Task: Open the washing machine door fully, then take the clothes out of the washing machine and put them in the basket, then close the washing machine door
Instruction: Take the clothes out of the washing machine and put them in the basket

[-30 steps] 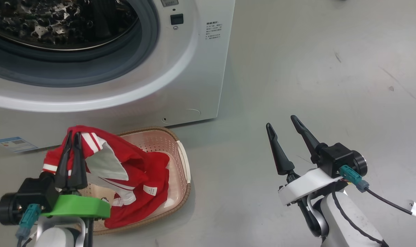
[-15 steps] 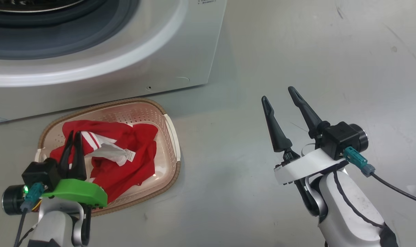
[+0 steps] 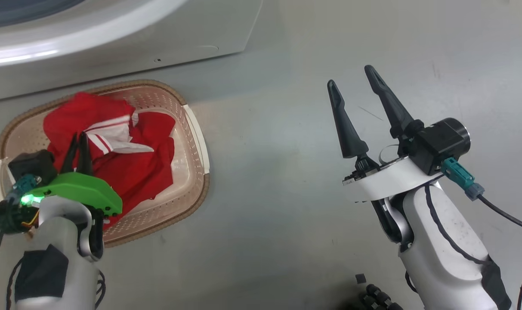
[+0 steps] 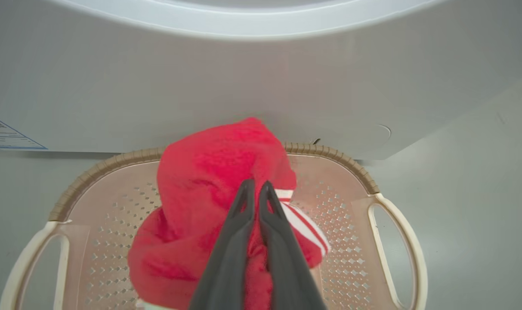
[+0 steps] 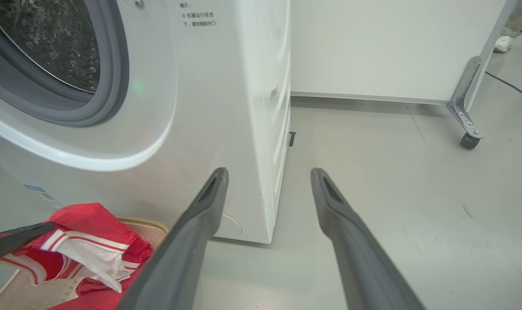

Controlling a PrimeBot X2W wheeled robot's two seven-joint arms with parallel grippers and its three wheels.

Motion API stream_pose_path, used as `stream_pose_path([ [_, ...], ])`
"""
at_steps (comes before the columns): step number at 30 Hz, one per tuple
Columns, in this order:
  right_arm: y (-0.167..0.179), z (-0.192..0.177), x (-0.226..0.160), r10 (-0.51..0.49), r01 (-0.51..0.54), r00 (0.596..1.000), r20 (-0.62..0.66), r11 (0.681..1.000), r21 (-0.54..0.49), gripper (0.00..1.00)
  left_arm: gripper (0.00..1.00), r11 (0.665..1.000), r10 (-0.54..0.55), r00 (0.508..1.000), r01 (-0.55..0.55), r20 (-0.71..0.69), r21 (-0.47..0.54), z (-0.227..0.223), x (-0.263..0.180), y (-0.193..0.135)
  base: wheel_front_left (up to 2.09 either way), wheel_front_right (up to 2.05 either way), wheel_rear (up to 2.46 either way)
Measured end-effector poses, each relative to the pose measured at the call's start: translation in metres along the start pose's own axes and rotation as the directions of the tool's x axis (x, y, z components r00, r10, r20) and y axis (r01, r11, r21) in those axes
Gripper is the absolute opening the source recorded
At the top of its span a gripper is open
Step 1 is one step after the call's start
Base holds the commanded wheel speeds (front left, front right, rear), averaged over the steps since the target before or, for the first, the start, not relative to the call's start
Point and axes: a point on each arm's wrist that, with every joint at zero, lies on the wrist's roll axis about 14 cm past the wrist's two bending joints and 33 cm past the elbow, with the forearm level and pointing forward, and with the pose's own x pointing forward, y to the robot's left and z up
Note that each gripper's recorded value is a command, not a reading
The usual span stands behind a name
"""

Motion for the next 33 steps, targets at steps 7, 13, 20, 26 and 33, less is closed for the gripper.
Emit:
stream_pose_path([
  [7,-0.002,-0.017,0.018,0.017,-0.017,1.000,-0.021,1.000,-0.009,1.00,0.00,0.998,0.037,0.991,-0.042,-0.125,-0.041,-0.038,0.025,0.011,0.00,0.00,0.00],
  [13,-0.007,-0.034,0.024,0.013,-0.013,0.999,-0.053,1.000,-0.006,1.00,0.00,0.995,0.062,0.975,-0.076,-0.212,-0.061,-0.068,0.037,0.020,0.00,0.00,0.00],
  [20,-0.013,-0.049,0.027,0.004,-0.004,0.997,-0.082,1.000,-0.005,1.00,0.00,0.995,0.059,0.957,-0.081,-0.282,-0.066,-0.090,0.044,0.023,0.00,0.00,0.00],
  [26,-0.012,-0.048,0.028,0.005,-0.006,0.997,-0.083,1.000,-0.007,1.00,0.18,0.998,0.034,0.961,-0.049,-0.276,-0.047,-0.089,0.045,0.018,0.00,0.00,0.00],
  [33,-0.009,-0.038,0.030,0.011,-0.012,0.998,-0.063,1.000,-0.012,1.00,1.00,0.998,0.041,0.966,-0.053,-0.255,-0.040,-0.083,0.037,0.021,0.00,0.00,0.00],
])
